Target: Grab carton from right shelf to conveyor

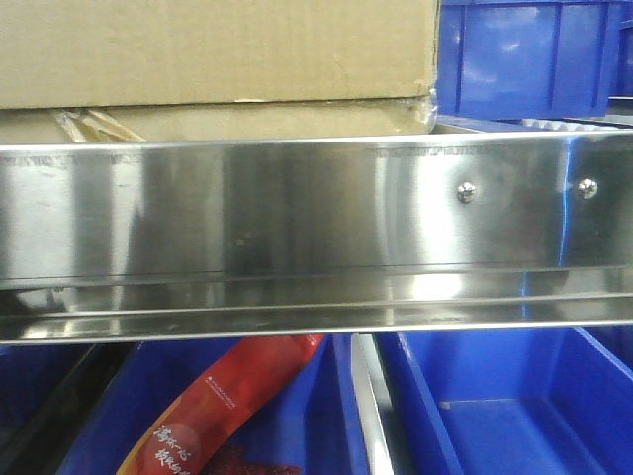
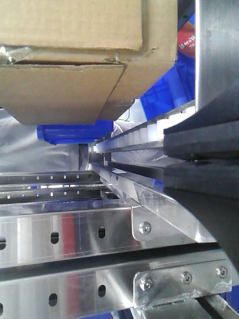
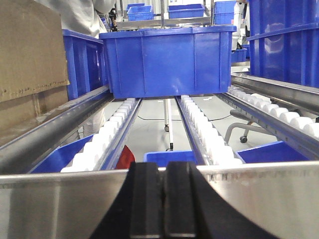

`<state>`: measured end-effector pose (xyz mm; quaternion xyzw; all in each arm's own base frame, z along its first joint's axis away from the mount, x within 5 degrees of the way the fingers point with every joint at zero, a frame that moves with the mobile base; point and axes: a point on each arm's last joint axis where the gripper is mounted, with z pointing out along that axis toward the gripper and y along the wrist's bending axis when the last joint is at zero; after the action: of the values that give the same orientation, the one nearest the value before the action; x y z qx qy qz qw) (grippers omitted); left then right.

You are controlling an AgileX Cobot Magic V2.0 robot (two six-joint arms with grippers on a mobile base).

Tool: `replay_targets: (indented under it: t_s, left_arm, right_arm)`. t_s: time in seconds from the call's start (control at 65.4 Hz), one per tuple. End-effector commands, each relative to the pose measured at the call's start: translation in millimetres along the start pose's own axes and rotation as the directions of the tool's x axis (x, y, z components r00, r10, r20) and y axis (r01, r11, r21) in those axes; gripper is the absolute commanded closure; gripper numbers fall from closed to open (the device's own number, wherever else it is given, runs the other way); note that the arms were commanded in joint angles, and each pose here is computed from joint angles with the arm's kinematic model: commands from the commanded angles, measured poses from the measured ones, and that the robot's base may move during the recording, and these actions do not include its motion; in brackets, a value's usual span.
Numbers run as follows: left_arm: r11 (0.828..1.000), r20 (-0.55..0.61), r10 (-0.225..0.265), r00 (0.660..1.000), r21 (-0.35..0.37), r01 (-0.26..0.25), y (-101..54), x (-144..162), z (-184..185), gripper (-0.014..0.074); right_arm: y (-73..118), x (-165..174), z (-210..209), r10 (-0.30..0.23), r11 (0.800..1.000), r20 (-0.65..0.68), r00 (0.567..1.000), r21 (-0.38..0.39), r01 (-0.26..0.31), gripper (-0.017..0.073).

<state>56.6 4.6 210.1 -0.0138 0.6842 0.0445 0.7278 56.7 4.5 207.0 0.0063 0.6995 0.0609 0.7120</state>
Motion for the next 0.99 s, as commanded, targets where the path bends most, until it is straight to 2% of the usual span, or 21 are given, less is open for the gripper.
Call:
replay_targets:
  t_s: [0.0,0.337,0.474,0.75,0.857,0.918,0.979]
  left_arm:
    - [1.000,0.024,0.009,1.000,0.004,-0.009,-0.2,-3.1,-0.4,0.0580]
    - [1.000,0.024,0.009,1.000,0.004,-0.009,-0.2,-3.1,-0.4,0.0580]
    - [1.000,0.069,0.009,0.998,0.002,-0.009,0.0,-7.2,-0.6,0.0580]
    - [1.000,0.082,0.003,0.997,0.002,-0.004,0.0,-8.4,-0.7,0.0580]
    - [0.997,0.164,-0.077,0.984,0.000,0.078,1.4,-15.8,-1.6,0.0580]
    - [0.996,0.192,-0.087,0.978,-0.001,0.089,1.9,-19.9,-2.2,0.0580]
    - [0.996,0.209,-0.087,0.974,0.005,0.088,2.2,-37.6,-5.0,0.0580]
  right_arm:
    - [0.2,-2.9,-0.4,-0.005,1.000,0.030,1.000,-0.002,0.005,0.0638]
    - [0.2,-2.9,-0.4,-0.005,1.000,0.030,1.000,-0.002,0.005,0.0638]
    - [0.2,-2.9,-0.4,-0.005,1.000,0.030,1.000,-0.002,0.005,0.0638]
    - [0.3,-10.0,-0.9,-0.004,1.000,0.108,0.994,-0.003,0.005,0.0638]
    - [0.4,-13.7,-1.4,-0.004,1.000,0.149,0.989,-0.003,0.005,0.0638]
    - [1.9,-26.9,-3.7,-0.004,1.000,0.160,0.987,-0.007,0.005,0.0638]
    - [4.0,-45.2,-8.1,-0.004,1.000,0.175,0.985,-0.013,0.006,0.0638]
